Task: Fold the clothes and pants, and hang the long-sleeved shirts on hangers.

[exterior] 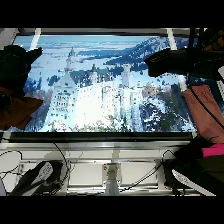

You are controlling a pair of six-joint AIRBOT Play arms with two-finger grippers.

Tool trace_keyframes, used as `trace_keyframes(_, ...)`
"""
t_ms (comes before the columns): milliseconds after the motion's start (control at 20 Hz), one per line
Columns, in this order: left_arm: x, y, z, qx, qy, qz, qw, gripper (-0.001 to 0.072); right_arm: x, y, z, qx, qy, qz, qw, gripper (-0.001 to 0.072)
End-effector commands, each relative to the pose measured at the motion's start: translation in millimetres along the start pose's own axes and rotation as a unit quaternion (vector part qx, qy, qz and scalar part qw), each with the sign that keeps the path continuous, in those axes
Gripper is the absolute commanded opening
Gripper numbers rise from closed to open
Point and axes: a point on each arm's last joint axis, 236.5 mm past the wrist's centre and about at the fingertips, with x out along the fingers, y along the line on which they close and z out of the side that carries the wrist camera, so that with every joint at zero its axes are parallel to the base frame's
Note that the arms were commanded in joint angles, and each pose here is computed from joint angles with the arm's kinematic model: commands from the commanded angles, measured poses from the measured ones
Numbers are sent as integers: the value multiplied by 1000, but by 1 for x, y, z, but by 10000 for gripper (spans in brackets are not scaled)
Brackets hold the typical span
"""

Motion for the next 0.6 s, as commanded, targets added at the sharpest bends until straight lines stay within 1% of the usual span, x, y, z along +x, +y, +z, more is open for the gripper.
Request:
trace_keyframes(0, 0, 0, 0, 0, -1, 0, 1000, 536, 0, 1, 0, 0, -1, 1, 1000, 10)
trace_keyframes(500, 22, -5, -10, 7, 23, -4, 1000, 535, 0, 1, 0, 0, 0, 1, 1000, 9)
trace_keyframes(550, 26, 1, -12, -15, 25, 0, 1000, 535, 0, 1, 0, 0, -1, 1, 1000, 10)
